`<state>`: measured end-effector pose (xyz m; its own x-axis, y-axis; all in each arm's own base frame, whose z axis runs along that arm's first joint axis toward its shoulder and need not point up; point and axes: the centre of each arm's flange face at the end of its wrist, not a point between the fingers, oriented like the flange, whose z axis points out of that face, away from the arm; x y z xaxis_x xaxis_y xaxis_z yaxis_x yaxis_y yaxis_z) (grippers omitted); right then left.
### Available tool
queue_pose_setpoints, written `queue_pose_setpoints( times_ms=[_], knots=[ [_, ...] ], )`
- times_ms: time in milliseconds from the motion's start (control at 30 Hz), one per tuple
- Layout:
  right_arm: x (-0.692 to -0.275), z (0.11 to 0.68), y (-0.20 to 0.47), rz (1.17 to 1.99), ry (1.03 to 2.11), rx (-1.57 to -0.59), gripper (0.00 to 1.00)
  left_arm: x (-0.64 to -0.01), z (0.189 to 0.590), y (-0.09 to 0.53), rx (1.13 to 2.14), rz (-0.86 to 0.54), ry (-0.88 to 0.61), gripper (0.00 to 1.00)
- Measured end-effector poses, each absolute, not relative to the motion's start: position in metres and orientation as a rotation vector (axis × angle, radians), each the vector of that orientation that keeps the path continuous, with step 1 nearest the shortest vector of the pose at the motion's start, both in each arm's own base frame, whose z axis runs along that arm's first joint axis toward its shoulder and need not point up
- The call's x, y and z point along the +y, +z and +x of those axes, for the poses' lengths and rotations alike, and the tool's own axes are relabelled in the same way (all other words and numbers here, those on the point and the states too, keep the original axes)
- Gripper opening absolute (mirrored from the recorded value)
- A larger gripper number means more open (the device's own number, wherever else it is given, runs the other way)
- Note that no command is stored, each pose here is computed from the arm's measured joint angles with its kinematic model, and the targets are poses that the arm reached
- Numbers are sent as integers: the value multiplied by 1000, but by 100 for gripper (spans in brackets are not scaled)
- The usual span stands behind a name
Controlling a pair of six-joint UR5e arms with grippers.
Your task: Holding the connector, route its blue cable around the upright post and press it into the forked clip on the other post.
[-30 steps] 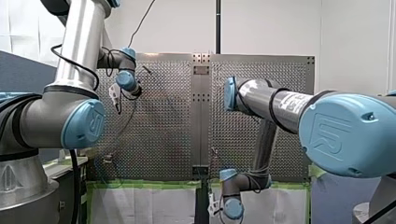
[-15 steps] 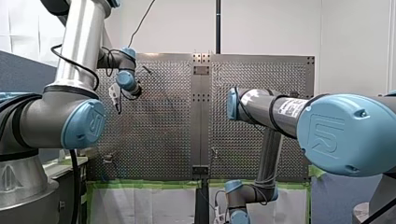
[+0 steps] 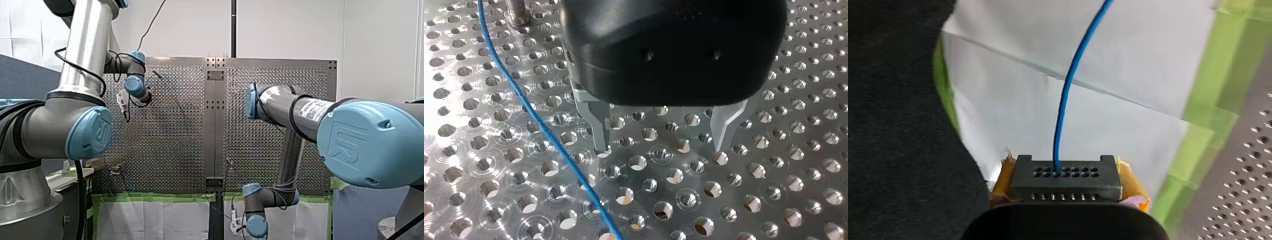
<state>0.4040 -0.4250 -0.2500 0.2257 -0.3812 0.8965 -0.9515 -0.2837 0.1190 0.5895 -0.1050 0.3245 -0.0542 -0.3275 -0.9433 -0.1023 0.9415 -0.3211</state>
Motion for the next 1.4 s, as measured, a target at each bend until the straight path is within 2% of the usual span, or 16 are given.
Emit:
queue_pose_setpoints(
  times_ms=[300, 567, 1000, 1400],
  knots=[
    [-435, 394, -215, 1715, 1072, -1235, 0, -105, 589, 324, 1625, -336, -189, 100],
    [-430, 390, -191, 1704, 1078, -1228, 0, -105, 589, 324, 1629, -336, -188, 100],
    [-432, 378, -145, 1625, 1144, -1214, 0, -105, 588, 323, 1632, -343, -193, 100],
    [-419, 364, -105, 1655, 1180, -1190, 0, -105, 588, 323, 1636, -345, -194, 100]
  ],
)
